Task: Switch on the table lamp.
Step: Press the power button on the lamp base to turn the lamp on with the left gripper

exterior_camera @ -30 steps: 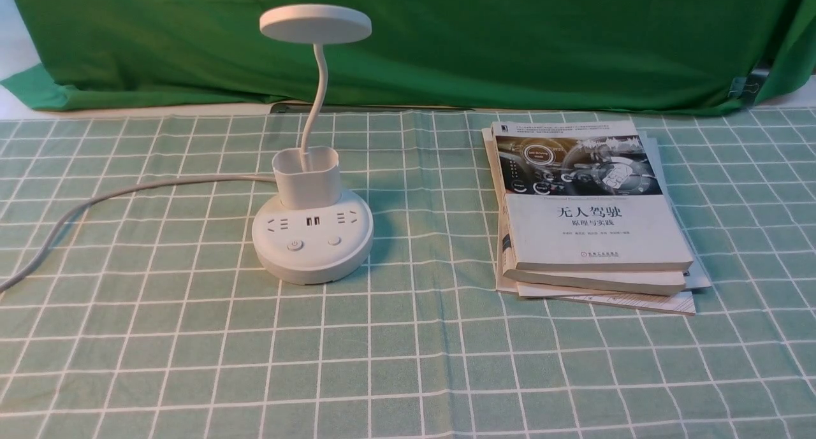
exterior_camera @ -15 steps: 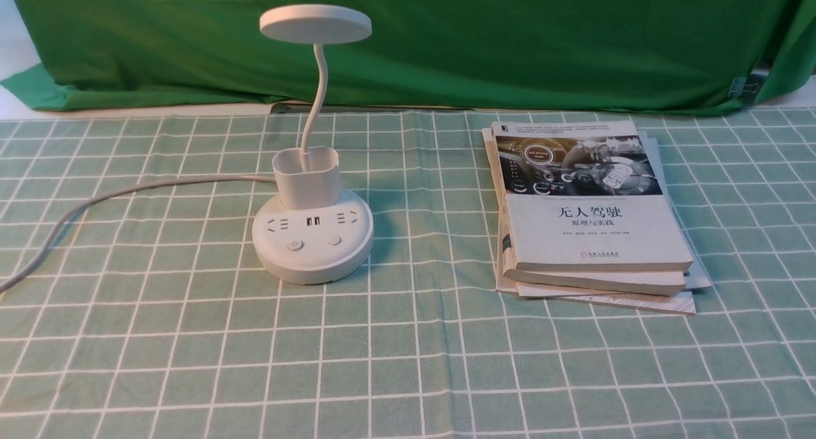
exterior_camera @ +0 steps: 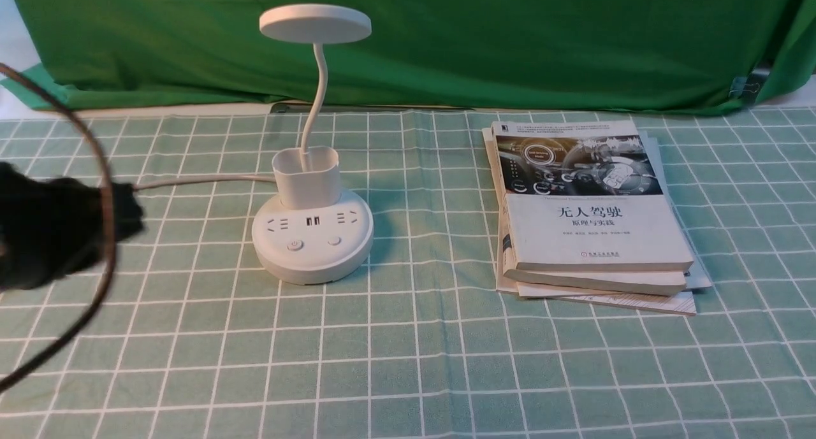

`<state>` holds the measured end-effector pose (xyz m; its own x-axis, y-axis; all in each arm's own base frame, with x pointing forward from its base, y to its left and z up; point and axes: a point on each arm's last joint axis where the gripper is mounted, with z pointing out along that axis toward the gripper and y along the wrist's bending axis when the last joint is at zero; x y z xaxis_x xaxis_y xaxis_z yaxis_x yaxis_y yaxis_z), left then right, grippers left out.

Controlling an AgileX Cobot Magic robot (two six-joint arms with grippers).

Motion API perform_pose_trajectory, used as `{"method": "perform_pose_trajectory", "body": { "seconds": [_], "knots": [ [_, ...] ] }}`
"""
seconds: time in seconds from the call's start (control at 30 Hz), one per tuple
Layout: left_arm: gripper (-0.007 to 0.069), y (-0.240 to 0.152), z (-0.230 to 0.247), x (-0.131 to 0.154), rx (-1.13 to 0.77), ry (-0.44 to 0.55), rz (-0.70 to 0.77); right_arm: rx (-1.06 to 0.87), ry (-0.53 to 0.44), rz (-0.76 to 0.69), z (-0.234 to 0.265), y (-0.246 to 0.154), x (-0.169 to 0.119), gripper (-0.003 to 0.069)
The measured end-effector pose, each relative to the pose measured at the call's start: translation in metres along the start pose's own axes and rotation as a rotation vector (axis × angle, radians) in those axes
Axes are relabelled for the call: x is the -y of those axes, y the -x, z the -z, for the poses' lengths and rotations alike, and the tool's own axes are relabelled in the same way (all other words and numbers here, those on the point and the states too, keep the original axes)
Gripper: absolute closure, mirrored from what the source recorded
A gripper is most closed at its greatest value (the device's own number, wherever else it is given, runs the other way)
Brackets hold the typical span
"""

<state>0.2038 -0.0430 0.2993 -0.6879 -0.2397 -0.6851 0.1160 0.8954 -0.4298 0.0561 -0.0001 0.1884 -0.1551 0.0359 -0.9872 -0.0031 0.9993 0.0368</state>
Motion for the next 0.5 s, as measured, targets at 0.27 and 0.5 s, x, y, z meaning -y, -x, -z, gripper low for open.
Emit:
{"method": "perform_pose_trajectory", "body": {
  "seconds": [0.27, 0.5],
  "knots": [
    [0.0629, 0.003, -0.11, 0.037, -0.243, -0.015, -0.241, 0.0, 0.0, 0.0, 0.0, 0.0, 0.0, 0.0419],
    [0.0629, 0.011, -0.186, 0.05, -0.34, 0.118, -0.389, -0.001, 0.0, 0.0, 0.0, 0.0, 0.0, 0.0421]
  ]
}}
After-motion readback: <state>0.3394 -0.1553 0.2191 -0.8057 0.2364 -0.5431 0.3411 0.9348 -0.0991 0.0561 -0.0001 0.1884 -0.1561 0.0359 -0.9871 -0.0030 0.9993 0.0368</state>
